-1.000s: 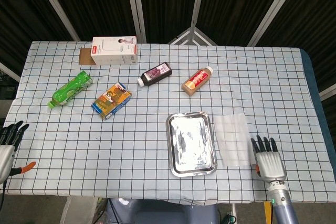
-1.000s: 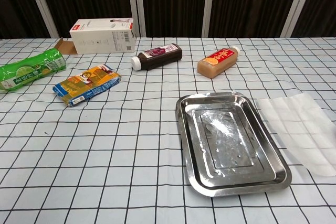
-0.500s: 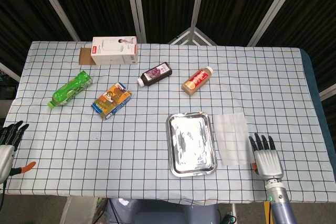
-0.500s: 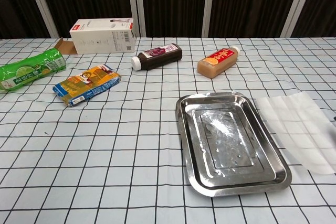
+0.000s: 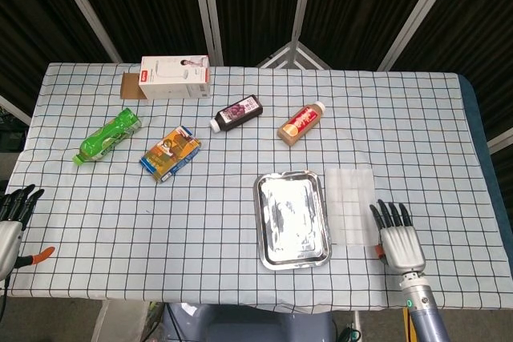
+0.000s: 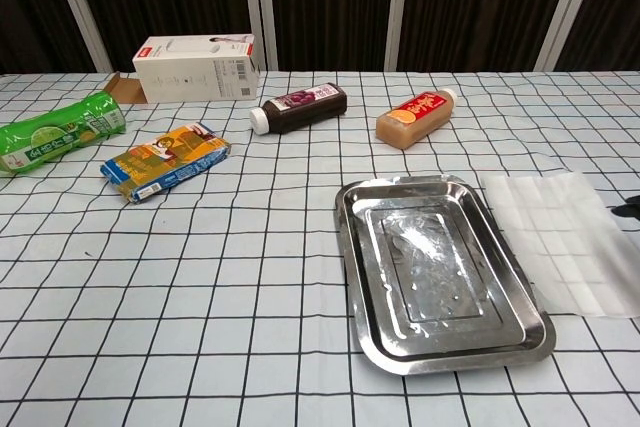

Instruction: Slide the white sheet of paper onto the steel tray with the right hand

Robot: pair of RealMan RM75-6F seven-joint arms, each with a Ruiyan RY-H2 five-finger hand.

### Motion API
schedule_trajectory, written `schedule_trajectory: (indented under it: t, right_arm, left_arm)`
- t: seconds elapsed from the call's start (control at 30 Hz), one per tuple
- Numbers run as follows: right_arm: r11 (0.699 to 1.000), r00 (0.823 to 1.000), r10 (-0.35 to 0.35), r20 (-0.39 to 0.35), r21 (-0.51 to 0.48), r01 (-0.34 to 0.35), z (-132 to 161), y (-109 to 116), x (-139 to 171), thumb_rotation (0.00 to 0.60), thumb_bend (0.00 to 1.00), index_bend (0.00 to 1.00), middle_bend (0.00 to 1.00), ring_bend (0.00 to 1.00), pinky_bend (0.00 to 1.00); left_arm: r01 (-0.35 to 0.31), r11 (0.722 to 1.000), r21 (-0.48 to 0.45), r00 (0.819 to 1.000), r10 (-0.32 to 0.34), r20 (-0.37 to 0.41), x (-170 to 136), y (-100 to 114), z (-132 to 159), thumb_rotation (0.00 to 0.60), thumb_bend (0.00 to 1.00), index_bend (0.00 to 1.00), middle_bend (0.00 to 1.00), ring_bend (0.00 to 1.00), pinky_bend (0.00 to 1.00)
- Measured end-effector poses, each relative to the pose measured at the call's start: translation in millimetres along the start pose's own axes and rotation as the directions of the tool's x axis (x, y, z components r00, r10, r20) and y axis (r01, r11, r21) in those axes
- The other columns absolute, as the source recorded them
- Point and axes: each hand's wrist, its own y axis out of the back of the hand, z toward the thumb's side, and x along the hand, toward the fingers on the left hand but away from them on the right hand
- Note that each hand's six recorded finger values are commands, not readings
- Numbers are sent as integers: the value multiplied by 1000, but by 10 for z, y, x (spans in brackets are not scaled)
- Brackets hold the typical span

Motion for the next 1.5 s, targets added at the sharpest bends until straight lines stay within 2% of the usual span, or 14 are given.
schedule_trajectory:
  t: [0.17,0.37,0.57,0.7,0.97,1.13,1.3,1.5]
  right_arm:
    - [999,1000,-14,-9,-33,13,25,1,-16,600,421,16,0,0,0]
    - [999,999,-24,-26,-45,23,72,-4,-49,600,455,192,26,0,0]
    - [997,998,-45,-48,-66,42,124,14,-54,600,461,238,41,0,0]
    - [996,997,-51,-53,-76,47,143,18,-52,600,464,333,68,0,0]
    - [991,994,-86,-62,-113,78,181,62,-45,600,468,619,176,14,0]
    - [987,992,-108,-63,-130,99,186,94,-43,600,468,671,217,34,0]
    - [983,989,-128,-70,-143,117,203,143,-36,600,469,672,218,36,0]
    - [965,975,-201,-97,-189,180,285,362,-21,600,468,672,218,42,0]
  left_arm:
    - [0,1000,-1,1000,0,-1,1,0,-2,600,0,0,0,0,0]
    - [1,1000,-4,1000,-1,-4,4,1,-5,600,0,0,0,0,0]
    - [3,1000,-7,1000,-3,-5,5,-1,-5,600,0,0,0,0,0]
    - [3,1000,-10,1000,-3,-6,7,1,-7,600,0,0,0,0,0]
    - [4,1000,-11,1000,-4,-5,8,0,-5,600,0,0,0,0,0]
    - [4,1000,-12,1000,-4,-7,11,0,-6,600,0,0,0,0,0]
    - [6,1000,-14,1000,-6,-7,13,-1,-6,600,0,0,0,0,0]
    - [6,1000,-14,1000,-7,-4,18,-2,0,600,0,0,0,0,0]
